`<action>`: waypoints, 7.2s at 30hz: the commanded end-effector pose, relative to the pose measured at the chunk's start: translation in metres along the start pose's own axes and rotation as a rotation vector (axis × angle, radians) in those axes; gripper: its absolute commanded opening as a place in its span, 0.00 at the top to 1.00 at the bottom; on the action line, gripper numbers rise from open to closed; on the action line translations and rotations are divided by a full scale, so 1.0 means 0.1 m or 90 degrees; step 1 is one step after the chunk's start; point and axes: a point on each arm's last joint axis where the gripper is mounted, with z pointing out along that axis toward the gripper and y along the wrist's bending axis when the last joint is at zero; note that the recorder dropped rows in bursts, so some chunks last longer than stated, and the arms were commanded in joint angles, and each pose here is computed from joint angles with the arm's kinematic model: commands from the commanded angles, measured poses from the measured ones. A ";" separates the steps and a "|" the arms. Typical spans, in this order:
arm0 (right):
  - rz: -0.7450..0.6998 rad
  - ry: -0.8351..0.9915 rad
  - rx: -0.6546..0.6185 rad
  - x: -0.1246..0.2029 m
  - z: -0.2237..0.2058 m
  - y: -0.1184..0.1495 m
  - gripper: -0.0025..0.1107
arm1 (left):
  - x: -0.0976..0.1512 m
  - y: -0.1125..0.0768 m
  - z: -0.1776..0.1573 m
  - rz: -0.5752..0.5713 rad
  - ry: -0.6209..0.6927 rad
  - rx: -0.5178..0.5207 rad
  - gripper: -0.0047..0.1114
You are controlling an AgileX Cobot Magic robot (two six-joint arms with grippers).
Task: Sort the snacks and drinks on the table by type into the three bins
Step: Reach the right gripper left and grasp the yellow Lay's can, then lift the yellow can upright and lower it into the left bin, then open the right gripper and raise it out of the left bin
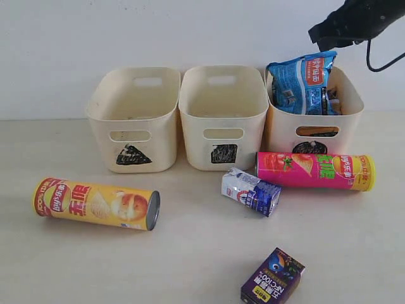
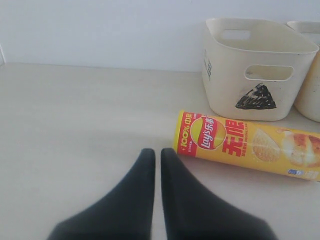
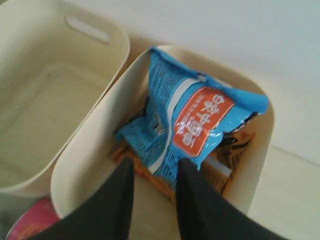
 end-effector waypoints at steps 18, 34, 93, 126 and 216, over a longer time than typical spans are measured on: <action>-0.313 0.201 -0.372 0.29 -0.03 1.58 0.98 | -0.02 0.00 -0.01 -0.004 -0.009 0.003 0.93; -0.419 -0.007 -0.411 0.33 0.26 3.30 0.98 | -0.02 0.00 -0.01 -0.004 -0.009 0.003 0.93; -0.578 0.014 -0.311 0.69 1.62 3.81 0.35 | -0.02 0.00 -0.01 -0.004 -0.009 0.003 0.93; -0.399 -0.002 -0.316 0.13 0.96 3.57 0.98 | -0.02 0.00 -0.01 -0.004 -0.009 0.003 0.93; -0.238 0.133 -0.293 -0.39 0.41 2.77 0.98 | -0.02 0.00 -0.01 -0.004 -0.009 0.003 0.93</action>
